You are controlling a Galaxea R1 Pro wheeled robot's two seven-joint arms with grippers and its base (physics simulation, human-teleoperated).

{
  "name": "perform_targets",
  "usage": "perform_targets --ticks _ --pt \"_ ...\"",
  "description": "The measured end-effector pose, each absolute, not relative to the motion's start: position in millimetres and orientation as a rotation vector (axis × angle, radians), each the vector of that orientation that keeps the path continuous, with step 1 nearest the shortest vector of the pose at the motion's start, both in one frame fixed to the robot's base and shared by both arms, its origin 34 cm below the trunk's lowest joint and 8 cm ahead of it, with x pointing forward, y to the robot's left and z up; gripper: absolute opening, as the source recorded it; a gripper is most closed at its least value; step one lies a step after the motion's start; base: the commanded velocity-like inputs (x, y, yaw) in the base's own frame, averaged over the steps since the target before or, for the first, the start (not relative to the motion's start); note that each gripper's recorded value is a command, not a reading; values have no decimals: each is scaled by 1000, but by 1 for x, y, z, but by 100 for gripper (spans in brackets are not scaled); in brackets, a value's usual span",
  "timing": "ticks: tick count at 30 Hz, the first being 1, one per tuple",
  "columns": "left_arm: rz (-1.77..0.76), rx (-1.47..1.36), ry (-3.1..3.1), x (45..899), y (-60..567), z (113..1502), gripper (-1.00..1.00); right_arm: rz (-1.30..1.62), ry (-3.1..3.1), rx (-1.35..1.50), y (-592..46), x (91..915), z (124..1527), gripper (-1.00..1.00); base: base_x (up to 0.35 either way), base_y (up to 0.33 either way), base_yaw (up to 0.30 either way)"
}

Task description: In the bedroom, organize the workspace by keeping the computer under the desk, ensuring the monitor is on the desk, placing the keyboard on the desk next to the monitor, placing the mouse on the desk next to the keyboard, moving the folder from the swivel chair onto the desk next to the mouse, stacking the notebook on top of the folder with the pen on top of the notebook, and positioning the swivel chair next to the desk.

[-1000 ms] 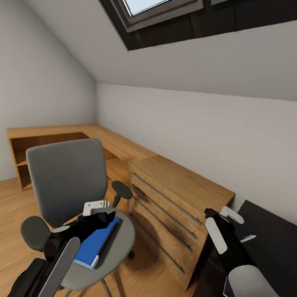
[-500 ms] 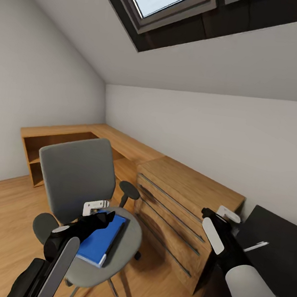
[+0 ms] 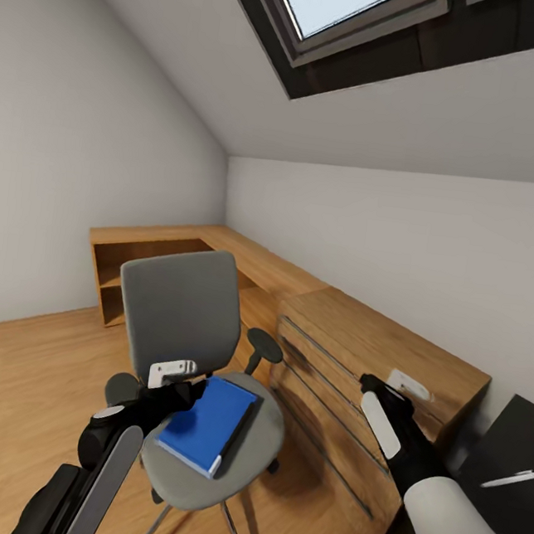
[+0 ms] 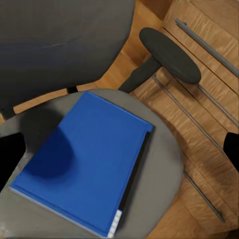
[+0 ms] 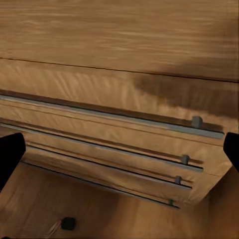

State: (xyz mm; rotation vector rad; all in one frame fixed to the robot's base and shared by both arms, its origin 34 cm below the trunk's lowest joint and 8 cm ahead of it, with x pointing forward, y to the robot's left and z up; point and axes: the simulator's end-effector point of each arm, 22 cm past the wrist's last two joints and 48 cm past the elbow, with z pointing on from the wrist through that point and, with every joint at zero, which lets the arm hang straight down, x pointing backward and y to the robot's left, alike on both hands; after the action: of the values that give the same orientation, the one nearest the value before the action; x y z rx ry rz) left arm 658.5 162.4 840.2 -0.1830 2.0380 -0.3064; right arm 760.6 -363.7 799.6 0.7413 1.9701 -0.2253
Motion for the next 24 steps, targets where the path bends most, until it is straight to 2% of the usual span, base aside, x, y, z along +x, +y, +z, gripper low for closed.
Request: perform_targets --ticks 4,13,24 --pt "-303 -183 2037 659 163 840 100 -234 1976 673 -349 764 801 100 0 0 217" --pt "-299 -185 2036 659 165 840 100 -231 1958 658 -345 766 804 100 0 0 37" --pt "-297 -188 2036 659 166 840 100 -199 1982 646 -324 764 794 100 0 0 269"
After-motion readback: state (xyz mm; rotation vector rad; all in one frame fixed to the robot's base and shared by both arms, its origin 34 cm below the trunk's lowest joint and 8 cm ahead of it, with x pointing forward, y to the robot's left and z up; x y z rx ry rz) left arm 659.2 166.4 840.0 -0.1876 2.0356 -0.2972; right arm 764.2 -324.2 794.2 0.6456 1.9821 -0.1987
